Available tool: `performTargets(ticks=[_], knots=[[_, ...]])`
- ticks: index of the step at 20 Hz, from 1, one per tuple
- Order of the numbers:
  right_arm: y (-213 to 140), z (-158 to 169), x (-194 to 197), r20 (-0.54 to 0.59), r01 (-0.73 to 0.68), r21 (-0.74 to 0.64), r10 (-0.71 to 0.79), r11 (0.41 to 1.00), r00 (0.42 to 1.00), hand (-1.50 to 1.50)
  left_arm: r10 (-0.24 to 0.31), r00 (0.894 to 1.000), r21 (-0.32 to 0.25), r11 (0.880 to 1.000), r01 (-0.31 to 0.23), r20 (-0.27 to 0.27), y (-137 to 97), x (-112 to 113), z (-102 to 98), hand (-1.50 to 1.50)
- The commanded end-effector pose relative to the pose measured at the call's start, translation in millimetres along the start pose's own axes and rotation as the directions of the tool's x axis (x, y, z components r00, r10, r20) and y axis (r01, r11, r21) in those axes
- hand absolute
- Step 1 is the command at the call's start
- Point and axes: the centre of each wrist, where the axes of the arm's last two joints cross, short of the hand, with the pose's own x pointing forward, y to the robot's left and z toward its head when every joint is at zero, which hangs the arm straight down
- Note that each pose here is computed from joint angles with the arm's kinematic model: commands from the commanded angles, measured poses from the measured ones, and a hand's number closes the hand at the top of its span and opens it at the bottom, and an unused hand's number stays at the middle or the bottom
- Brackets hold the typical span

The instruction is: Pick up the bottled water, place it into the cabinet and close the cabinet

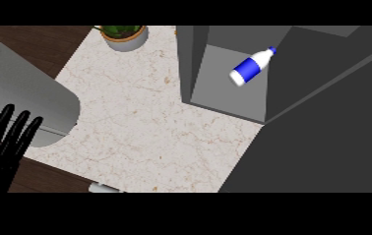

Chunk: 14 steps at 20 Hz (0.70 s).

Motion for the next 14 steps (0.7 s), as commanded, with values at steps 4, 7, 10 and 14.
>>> performTargets(ticks=[4,7,10,14], knots=[[7,-22,0,0.017,0.048,0.079,-0.05,0.996,0.999,1.5,-0.005,1.0,-0.004,1.0,0.005,0.009,5,5,-5,-1.5],[9,-29,-5,0.023,0.1,0.085,-0.102,0.991,0.995,1.5,-0.003,1.0,0.0,1.0,0.003,0.009,5,4,-4,-1.5],[14,-36,-13,0.033,0.199,0.133,-0.205,0.971,0.978,1.5,-0.001,1.0,-0.012,1.0,0.001,0.006,6,5,-5,-1.5],[12,-43,-20,0.037,0.269,0.178,-0.28,0.947,0.959,1.5,-0.001,1.0,-0.027,1.0,0.001,0.013,8,8,-8,-1.5]])
